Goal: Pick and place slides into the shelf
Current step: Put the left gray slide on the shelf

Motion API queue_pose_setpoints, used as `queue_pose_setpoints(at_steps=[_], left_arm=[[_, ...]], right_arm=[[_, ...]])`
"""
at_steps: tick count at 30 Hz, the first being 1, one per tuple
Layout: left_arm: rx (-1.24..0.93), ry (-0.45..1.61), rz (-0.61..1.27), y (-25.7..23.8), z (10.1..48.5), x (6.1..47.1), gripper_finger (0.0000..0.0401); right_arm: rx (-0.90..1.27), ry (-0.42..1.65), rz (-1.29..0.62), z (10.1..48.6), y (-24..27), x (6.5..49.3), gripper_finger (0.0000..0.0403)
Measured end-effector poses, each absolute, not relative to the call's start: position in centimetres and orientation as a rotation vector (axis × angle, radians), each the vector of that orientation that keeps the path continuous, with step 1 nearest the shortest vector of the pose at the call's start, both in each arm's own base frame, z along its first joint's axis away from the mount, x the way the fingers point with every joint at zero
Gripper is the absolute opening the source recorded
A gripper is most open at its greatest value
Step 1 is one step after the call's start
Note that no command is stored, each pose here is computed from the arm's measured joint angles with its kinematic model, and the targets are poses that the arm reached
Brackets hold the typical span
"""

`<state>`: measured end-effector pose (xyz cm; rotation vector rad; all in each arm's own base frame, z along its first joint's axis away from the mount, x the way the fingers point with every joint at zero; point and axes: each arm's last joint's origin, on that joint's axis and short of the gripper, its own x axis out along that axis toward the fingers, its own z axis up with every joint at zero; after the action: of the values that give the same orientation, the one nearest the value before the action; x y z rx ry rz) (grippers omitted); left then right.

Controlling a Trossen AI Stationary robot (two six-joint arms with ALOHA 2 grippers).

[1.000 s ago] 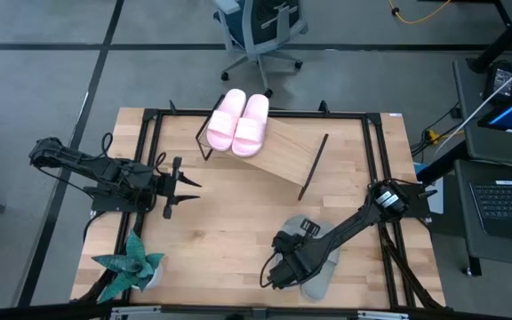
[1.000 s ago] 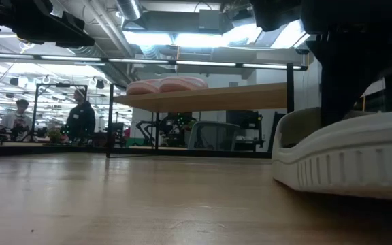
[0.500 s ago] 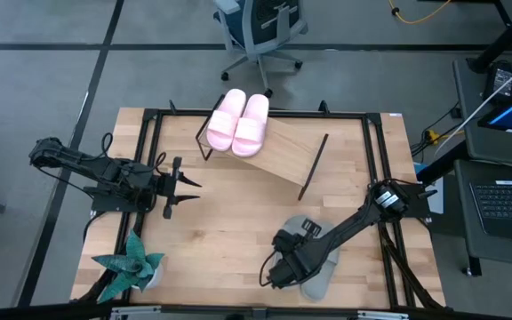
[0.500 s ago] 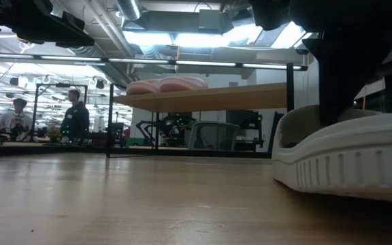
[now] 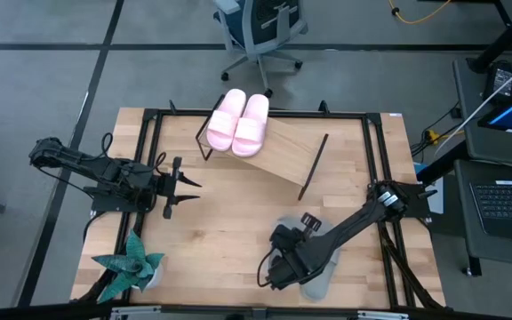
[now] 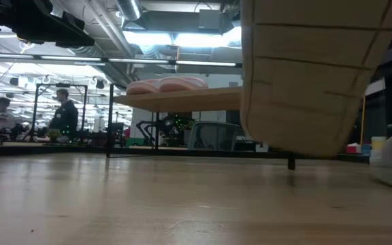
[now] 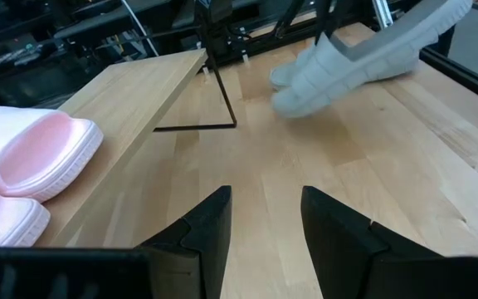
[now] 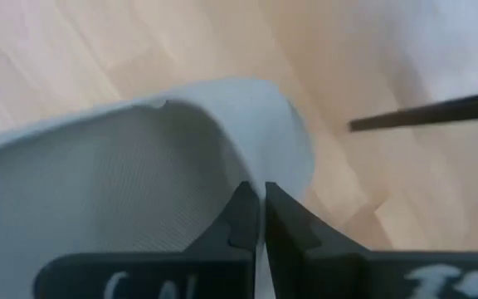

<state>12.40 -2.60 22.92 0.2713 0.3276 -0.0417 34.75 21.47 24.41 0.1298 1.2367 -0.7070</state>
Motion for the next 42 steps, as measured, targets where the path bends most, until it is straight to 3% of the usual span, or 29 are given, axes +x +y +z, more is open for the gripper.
queue_pose_setpoints(at_steps=[14, 24, 32, 42], left_arm=[[0.271, 0.328, -0.042, -2.6, 22.9, 12.4, 0.0139], [0.271, 0.328, -0.042, -2.6, 22.9, 12.4, 0.0139], [0.271, 0.327, -0.042, -2.6, 22.9, 12.4, 0.0139], [0.273, 0.336, -0.044, -2.6, 22.8, 12.4, 0.0139]], right_arm=[[-0.005, 1.037, -0.645, 29.5, 21.3, 35.4, 0.0011], [-0.233, 0.919, -0.666, 30.5, 20.4, 36.1, 0.0011], [-0.331, 0.921, -0.731, 31.3, 16.5, 37.6, 0.0011], [-0.291, 0.839, -0.817, 36.2, 11.5, 36.3, 0.0011]])
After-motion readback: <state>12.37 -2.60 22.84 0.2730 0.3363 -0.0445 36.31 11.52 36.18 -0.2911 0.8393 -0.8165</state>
